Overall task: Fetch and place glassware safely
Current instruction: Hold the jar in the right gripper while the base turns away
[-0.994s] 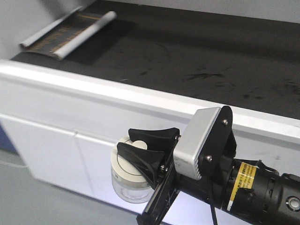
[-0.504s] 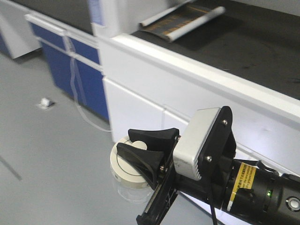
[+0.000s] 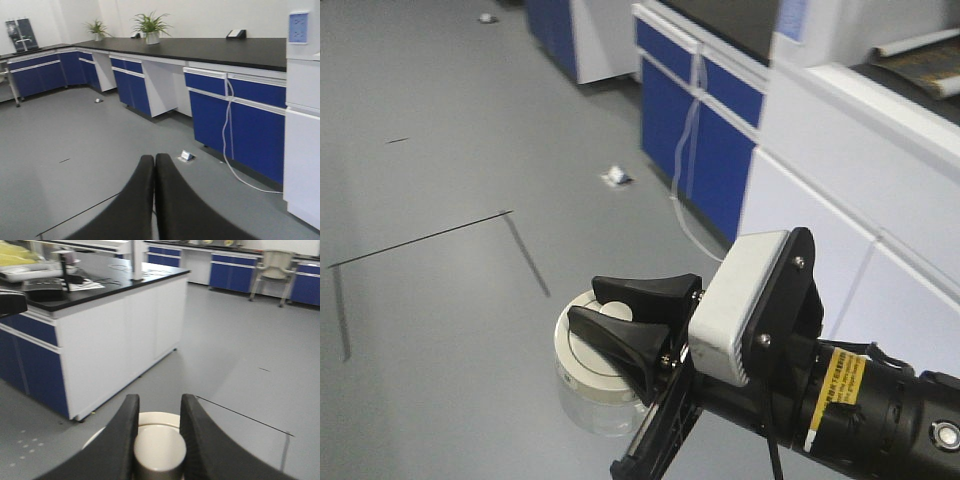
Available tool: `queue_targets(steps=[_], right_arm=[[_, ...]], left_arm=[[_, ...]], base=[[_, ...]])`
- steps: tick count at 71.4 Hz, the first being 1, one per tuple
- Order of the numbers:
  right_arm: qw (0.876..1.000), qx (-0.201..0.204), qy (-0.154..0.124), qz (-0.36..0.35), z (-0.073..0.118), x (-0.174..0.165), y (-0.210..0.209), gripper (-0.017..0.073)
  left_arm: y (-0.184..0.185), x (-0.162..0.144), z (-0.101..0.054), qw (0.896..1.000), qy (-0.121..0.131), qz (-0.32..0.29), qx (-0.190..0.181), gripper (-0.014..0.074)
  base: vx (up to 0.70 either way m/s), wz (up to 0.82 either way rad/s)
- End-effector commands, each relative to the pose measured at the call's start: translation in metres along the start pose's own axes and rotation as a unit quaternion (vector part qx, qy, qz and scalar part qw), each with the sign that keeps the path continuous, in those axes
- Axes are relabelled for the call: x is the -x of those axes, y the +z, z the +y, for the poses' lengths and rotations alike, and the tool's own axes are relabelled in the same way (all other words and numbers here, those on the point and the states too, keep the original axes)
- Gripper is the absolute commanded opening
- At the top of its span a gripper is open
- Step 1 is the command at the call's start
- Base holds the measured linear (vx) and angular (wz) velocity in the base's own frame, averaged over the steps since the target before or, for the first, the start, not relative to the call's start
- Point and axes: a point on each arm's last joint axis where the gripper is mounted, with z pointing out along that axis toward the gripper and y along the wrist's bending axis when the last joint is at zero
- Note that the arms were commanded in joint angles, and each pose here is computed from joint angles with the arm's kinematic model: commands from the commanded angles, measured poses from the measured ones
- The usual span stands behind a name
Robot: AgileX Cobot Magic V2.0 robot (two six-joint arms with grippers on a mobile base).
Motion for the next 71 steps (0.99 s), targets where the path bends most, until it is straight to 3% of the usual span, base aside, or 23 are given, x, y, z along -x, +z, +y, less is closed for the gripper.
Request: queue_targets(steps=[1, 34, 71], right_arm=[[0.997, 0.009, -0.003, -0.081, 0.0013, 0.0272, -0.0049, -0.0003], [0.997, 0.009, -0.003, -0.081, 0.0013, 0.0272, -0.0049, -0.0003], [0.997, 0.009, -0.003, -0.081, 0.0013, 0.0272, -0.0049, -0.0003]], left_arm=[[-0.0017, 0.0135, 0.0009, 0.999, -0.004, -0.040, 0.001, -0.0007], [-0.0017, 0.0135, 0.0009, 0.999, -0.004, -0.040, 0.001, -0.0007], [-0.0017, 0.0135, 0.0009, 0.999, -0.004, -0.040, 0.001, -0.0007]], base=[[-0.14, 0.64], [-0.05, 0.48], [0.14, 0.29]])
